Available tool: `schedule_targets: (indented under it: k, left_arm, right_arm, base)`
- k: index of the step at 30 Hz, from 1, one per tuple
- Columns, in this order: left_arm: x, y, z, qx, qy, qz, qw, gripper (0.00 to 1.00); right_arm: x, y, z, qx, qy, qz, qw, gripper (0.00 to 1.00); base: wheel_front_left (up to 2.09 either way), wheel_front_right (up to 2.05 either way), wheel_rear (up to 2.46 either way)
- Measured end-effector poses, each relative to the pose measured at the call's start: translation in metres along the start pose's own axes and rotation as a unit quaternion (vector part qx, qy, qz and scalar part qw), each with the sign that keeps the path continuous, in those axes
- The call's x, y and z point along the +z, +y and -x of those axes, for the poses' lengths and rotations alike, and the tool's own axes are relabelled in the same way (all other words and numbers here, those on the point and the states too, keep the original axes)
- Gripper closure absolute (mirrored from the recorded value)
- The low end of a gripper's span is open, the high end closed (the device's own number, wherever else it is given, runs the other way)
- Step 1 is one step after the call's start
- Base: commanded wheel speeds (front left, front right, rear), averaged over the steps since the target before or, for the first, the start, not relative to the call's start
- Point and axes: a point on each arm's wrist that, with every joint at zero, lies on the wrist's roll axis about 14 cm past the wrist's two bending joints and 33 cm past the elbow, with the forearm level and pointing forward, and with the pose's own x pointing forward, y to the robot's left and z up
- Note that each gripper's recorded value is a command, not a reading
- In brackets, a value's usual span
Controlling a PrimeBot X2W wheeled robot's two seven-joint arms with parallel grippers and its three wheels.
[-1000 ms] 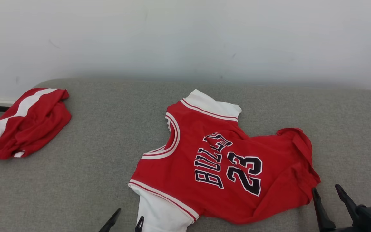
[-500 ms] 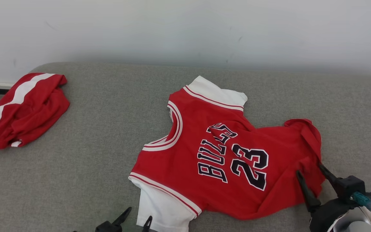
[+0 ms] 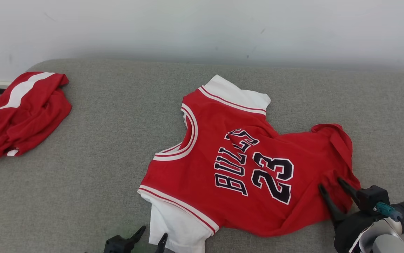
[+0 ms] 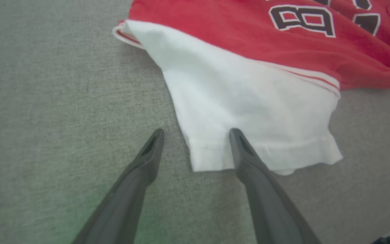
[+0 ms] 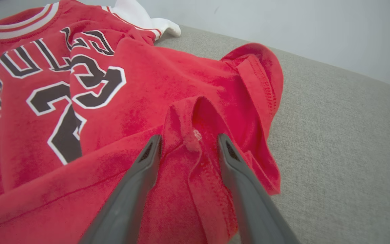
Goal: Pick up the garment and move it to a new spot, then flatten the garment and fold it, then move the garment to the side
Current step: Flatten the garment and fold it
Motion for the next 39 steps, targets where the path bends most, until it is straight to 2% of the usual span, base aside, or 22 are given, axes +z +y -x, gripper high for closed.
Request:
schedule_targets:
  k: [1, 2, 3, 8, 11, 15, 20, 23, 28, 32, 36, 39]
  left_arm:
    - [-0.002, -0.001, 0.0, 0.001, 0.002, 0.011, 1.0, 0.0]
    - [-0.004, -0.002, -0.001, 0.002, 0.005, 0.019, 1.0, 0.57]
    - [-0.006, -0.003, -0.001, 0.001, 0.009, 0.024, 1.0, 1.0]
    - [-0.009, -0.009, -0.003, 0.0, 0.013, 0.049, 0.999, 1.0]
    - [0.009, -0.008, -0.003, 0.01, -0.022, 0.083, 0.996, 1.0]
    - [0.036, 0.0, 0.006, 0.024, -0.076, 0.105, 0.991, 1.0]
    - [0.084, 0.013, 0.02, 0.032, -0.158, 0.104, 0.982, 1.0]
    - [0.116, 0.011, 0.02, 0.012, -0.197, 0.086, 0.977, 1.0]
    - [0.202, 0.004, 0.003, -0.046, -0.26, 0.036, 0.964, 1.0]
    - [0.289, 0.0, -0.016, -0.086, -0.295, -0.011, 0.952, 1.0]
    - [0.383, 0.002, -0.03, -0.1, -0.345, -0.051, 0.932, 1.0]
    - [0.433, -0.002, -0.048, -0.109, -0.362, -0.074, 0.923, 1.0]
  right_arm:
    - [-0.003, 0.0, 0.001, 0.0, 0.004, -0.001, 1.0, 0.54]
    - [-0.006, 0.0, 0.001, 0.0, 0.009, -0.002, 1.0, 1.0]
    - [-0.008, -0.001, 0.002, -0.001, 0.013, -0.005, 1.0, 1.0]
    - [-0.012, 0.003, 0.002, 0.006, 0.023, -0.004, 1.0, 1.0]
    - [0.003, 0.009, 0.004, 0.014, -0.003, -0.017, 1.0, 1.0]
    - [0.004, 0.023, 0.019, 0.032, -0.015, -0.041, 0.999, 1.0]
    - [0.024, 0.033, 0.033, 0.049, -0.05, -0.069, 0.995, 1.0]
    - [0.053, 0.034, 0.033, 0.057, -0.093, -0.089, 0.99, 1.0]
    - [0.117, 0.019, 0.015, 0.058, -0.161, -0.086, 0.982, 1.0]
    - [0.175, 0.007, -0.01, 0.062, -0.211, -0.086, 0.972, 1.0]
    - [0.243, -0.014, -0.04, 0.059, -0.261, -0.077, 0.96, 1.0]
    - [0.288, -0.033, -0.06, 0.052, -0.292, -0.075, 0.952, 1.0]
  base:
    - [0.0, 0.0, 0.0]
    - [0.0, 0.0, 0.0]
    - [0.0, 0.0, 0.0]
    - [0.0, 0.0, 0.0]
    - [0.0, 0.0, 0.0]
    - [0.0, 0.0, 0.0]
    - [0.0, 0.0, 0.0]
    - [0.0, 0.0, 0.0]
    - [0.0, 0.0, 0.0]
    - [0.0, 0.0, 0.0]
    - [0.0, 0.0, 0.0]
    - [0.0, 0.0, 0.0]
